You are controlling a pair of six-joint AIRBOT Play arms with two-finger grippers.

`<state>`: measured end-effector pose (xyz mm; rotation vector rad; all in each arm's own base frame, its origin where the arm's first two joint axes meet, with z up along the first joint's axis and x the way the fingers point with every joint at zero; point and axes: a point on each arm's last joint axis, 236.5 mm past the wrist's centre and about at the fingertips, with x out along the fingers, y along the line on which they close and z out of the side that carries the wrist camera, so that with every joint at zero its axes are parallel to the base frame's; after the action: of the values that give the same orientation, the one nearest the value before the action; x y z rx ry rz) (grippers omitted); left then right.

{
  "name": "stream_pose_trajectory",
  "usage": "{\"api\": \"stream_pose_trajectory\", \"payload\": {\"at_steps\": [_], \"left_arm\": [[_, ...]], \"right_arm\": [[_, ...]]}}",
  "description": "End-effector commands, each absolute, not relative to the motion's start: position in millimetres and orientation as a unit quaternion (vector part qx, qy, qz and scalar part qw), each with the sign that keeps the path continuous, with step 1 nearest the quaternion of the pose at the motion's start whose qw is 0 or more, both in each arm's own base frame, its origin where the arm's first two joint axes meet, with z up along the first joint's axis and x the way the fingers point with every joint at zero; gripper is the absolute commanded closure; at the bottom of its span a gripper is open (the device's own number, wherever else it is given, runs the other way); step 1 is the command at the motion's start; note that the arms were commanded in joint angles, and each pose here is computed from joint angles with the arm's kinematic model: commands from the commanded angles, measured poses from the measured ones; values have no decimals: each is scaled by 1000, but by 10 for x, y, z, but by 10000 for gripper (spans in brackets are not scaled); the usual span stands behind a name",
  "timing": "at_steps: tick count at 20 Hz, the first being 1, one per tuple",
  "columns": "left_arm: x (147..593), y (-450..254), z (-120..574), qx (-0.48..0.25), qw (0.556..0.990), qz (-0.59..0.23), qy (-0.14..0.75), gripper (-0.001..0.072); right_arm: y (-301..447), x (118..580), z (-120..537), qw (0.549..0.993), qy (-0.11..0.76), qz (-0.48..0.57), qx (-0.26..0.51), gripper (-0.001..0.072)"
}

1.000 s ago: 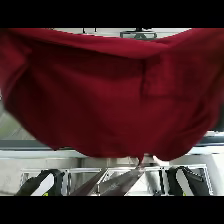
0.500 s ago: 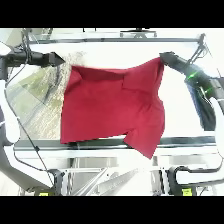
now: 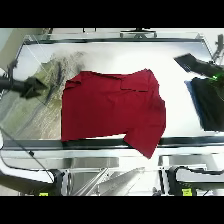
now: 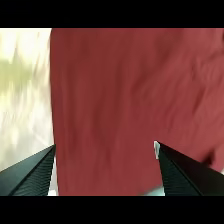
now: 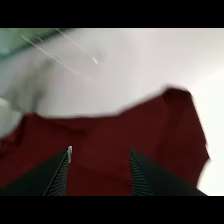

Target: Fold the shirts.

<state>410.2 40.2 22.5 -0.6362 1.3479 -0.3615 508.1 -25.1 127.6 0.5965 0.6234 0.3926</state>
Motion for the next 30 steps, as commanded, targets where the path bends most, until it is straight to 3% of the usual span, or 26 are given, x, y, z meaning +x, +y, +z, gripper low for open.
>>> {"api": "stream_pose_trajectory", "payload": {"at_steps": [1, 3, 5, 8, 11, 14, 17, 25, 29, 30], "left_arm": [[2997, 330, -404, -312, 658, -103, 677, 16], [2440, 173, -767, -311, 624, -78, 712, 16], [2204, -13, -971, -327, 619, -71, 711, 16], [2128, -172, -1150, -324, 634, -69, 698, 16], [2388, -390, -1163, -332, 663, -100, 663, 19], [2521, -579, -1206, -314, 660, -128, 670, 298], [2708, -625, -1122, -289, 672, -147, 665, 695], [2908, -592, -936, -277, 688, -161, 651, 688], [2909, -593, -932, -277, 688, -162, 651, 687], [2915, -597, -921, -280, 688, -162, 650, 687]], "right_arm": [[-777, 4365, 769, 852, 414, 113, 300, 276], [-983, 4131, 566, 843, 421, 85, 324, 276], [-1066, 3989, 423, 835, 429, 76, 337, 276], [-1059, 3907, 309, 827, 438, 75, 344, 276], [-968, 3827, 245, 816, 451, 88, 350, 276], [-806, 3652, 61, 790, 478, 101, 370, 275], [-679, 3352, -333, 758, 525, 92, 376, 269], [12, 2788, -1141, 644, 640, 121, 402, 271], [329, 2859, -1169, 632, 647, 146, 400, 281], [370, 2931, -1114, 638, 634, 156, 408, 314]]}}
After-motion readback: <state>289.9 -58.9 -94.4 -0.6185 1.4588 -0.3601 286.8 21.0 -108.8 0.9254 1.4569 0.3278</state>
